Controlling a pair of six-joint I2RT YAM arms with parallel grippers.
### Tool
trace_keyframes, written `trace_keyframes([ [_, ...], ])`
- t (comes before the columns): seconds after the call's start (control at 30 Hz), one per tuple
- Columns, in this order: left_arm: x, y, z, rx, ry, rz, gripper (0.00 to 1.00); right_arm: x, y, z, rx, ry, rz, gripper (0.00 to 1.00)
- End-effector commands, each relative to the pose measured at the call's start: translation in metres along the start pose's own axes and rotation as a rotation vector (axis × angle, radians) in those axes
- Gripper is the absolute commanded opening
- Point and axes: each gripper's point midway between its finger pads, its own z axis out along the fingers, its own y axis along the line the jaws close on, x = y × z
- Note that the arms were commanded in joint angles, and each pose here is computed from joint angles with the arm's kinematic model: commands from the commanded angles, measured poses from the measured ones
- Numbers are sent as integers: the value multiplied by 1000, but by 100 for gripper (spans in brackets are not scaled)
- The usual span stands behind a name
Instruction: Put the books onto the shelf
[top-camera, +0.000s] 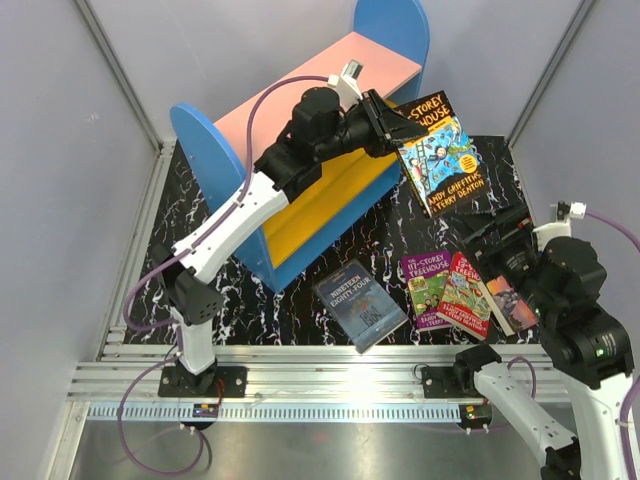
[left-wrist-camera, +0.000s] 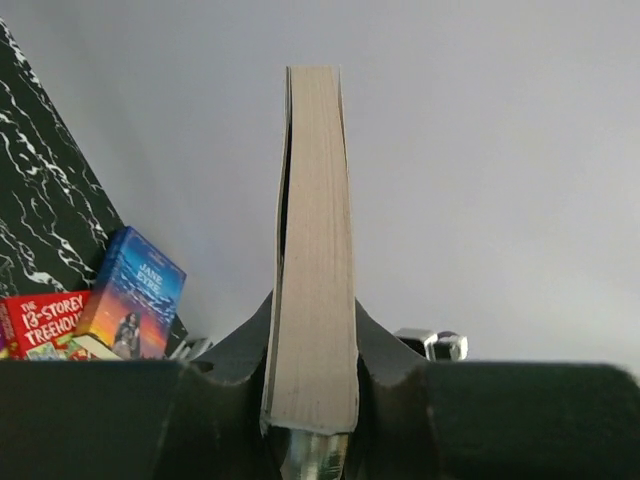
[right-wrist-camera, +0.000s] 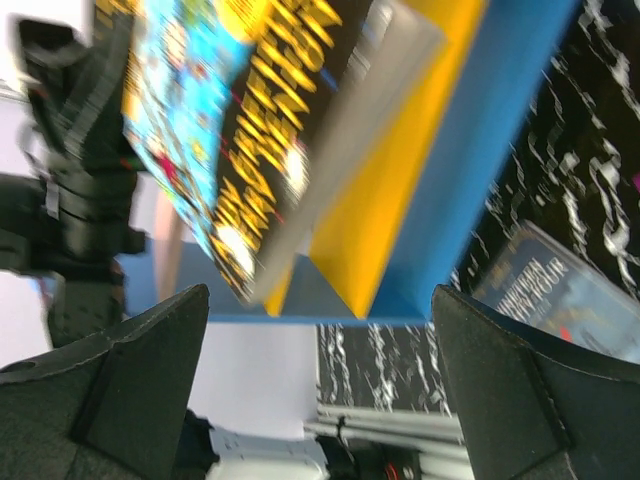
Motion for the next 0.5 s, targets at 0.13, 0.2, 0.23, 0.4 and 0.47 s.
trace_keyframes([
  [0.13,-12,-70,-37,176,-66,-13,0,-38,68,5,-204,-130,-6,100],
  [0.2,-13,-76,-40,202,-74,-32,0,-36,66,10,-210,-128,26,100],
  [0.23,-12,-74,-40,204,-73,-45,0,-36,65,10,-214,-134,39,100],
  [0.4,-15,-85,-42,259,-85,-122,0,-34,62,22,-236,-132,93,100],
  [0.47,-13,-85,-42,255,-77,-124,0,-35,66,25,-242,-135,92,100],
])
